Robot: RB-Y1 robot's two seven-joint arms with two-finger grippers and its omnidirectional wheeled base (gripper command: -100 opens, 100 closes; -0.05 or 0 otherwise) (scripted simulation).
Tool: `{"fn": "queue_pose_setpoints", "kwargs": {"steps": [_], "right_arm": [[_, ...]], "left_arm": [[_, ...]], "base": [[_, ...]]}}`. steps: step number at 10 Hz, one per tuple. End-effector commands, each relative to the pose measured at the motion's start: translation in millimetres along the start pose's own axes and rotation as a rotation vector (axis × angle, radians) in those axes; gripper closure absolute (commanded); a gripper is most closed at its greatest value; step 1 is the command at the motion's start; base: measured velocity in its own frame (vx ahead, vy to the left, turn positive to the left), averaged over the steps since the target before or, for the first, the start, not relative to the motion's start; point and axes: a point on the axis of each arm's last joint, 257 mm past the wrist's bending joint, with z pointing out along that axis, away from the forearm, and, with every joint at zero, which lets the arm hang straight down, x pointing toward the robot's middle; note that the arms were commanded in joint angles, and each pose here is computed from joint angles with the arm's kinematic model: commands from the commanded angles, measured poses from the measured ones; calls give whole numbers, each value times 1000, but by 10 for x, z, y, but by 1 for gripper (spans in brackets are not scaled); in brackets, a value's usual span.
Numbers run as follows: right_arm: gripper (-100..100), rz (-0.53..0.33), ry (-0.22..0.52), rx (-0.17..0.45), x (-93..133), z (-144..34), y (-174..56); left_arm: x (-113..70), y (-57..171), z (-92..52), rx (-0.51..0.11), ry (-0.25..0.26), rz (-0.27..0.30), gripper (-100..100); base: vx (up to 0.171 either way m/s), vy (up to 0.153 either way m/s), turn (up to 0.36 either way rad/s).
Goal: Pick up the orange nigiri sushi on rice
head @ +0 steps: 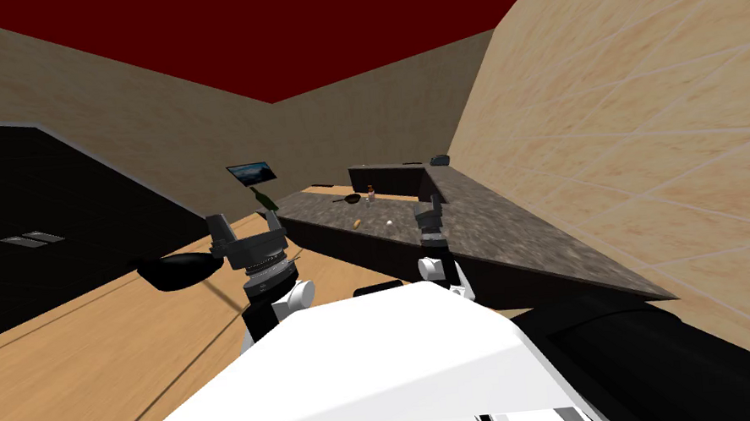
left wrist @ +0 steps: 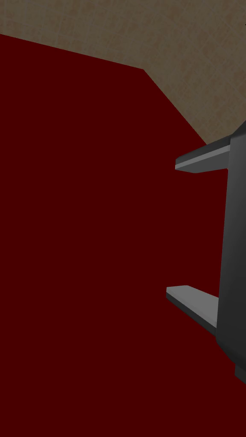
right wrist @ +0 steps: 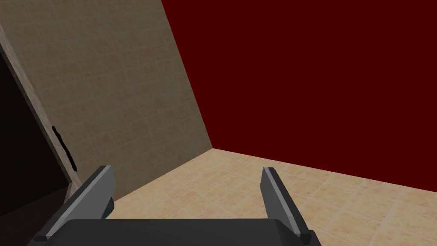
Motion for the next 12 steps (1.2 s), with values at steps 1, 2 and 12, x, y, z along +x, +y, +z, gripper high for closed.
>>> {"fn": "queue_pose_setpoints", "kwargs": {"steps": [1,2,12], "right_arm": [[-100,-56,31,17,-3,-24,-54],[-100,-109,57,32,-13,-48,-107],[-100,-681,316,151,-323,-347,-653]], "left_arm": [[0,0,0,0,0,0,0],[0,0,0,0,0,0,0],[0,0,0,0,0,0,0]], "base": [[-14,1,25],[-30,6,46],[-35,20,62]]}}
